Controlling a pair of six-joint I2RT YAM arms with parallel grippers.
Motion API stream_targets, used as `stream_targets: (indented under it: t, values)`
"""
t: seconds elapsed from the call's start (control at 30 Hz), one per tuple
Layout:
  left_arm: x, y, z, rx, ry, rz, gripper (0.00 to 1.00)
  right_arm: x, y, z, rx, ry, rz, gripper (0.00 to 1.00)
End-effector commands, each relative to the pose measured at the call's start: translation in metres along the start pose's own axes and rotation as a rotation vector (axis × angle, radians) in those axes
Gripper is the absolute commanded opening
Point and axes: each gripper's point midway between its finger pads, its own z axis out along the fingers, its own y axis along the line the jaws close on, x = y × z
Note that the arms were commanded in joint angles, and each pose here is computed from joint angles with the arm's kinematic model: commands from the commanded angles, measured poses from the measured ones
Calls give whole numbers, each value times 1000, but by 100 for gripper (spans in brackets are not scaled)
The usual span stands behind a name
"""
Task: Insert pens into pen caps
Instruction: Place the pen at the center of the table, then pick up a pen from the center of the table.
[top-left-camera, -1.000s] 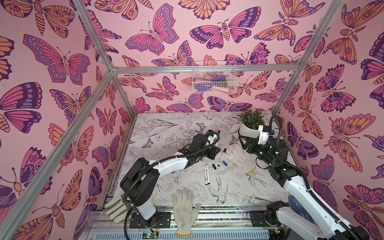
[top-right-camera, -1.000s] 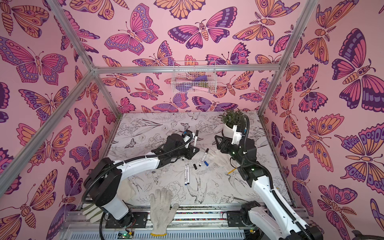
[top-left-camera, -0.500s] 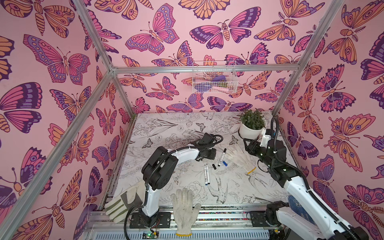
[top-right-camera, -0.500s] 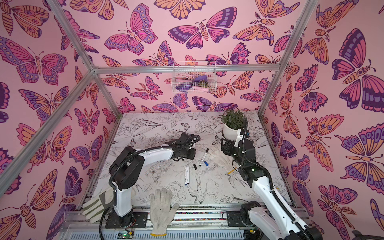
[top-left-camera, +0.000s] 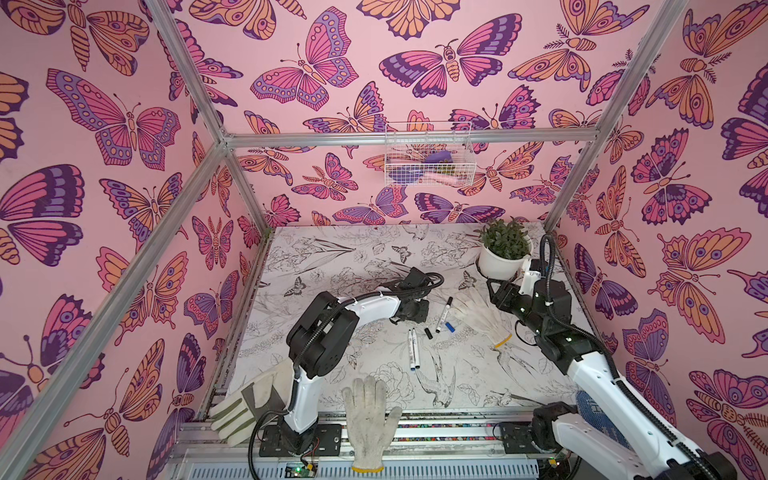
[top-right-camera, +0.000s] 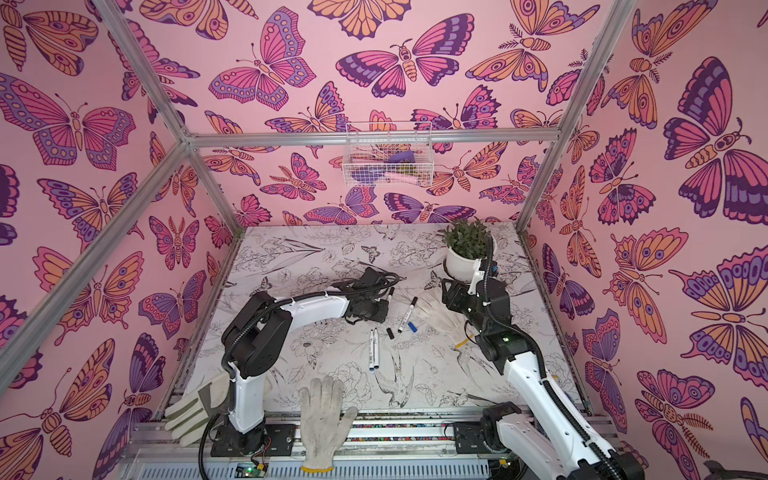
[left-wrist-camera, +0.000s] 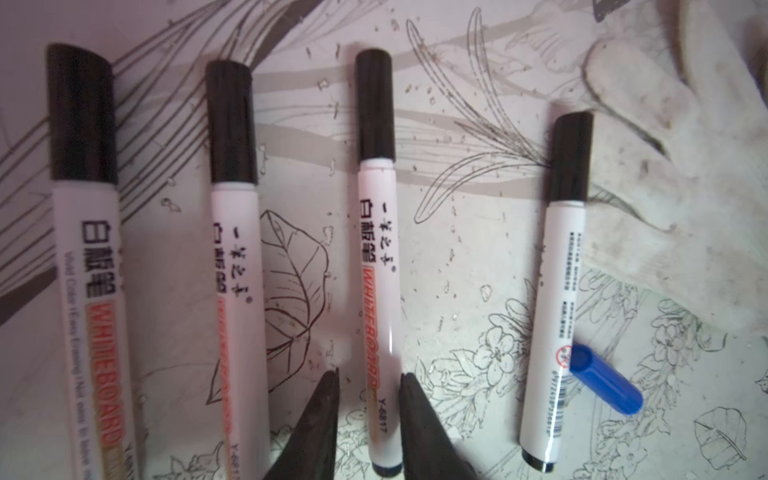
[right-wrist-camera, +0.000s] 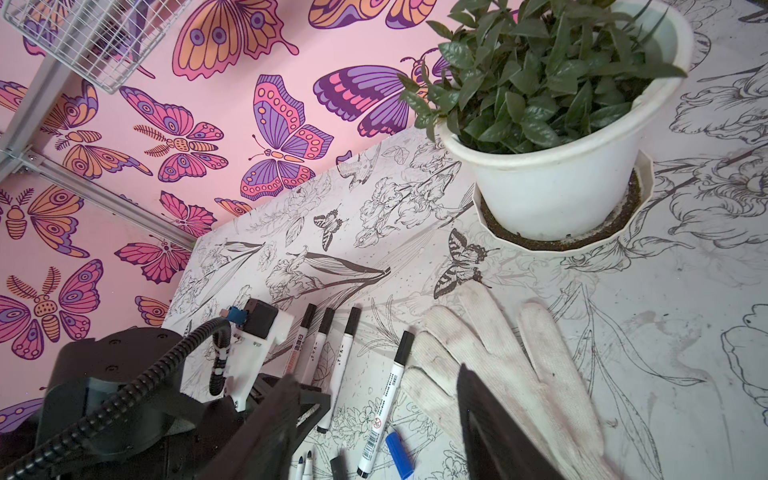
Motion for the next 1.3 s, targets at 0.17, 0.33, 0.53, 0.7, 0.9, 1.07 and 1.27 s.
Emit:
stream_targets:
  t: [0.17, 0.33, 0.53, 0.7, 0.9, 1.07, 1.27]
  values:
    - [-15, -16, -49, 31, -79, 43, 35, 3, -1, 2, -4, 19, -23, 62]
    - [32, -30, -68, 62, -34, 152, 37, 8, -5, 7, 11, 38, -24, 62]
    - [87, -28, -65, 55, 115, 253, 40, 11, -5, 12, 15, 58, -26, 61]
    - [105, -15, -57, 18, 157, 228, 41, 10, -6, 10, 18, 53, -38, 61]
    - [115, -26, -49, 42, 193, 286, 42, 12, -7, 11, 22, 62, -39, 61]
    - [113, -30, -51, 47, 184, 316, 41, 14, -9, 12, 27, 64, -42, 61]
    - [109, -39, -44, 59, 188, 356, 41, 15, -8, 14, 21, 72, -39, 61]
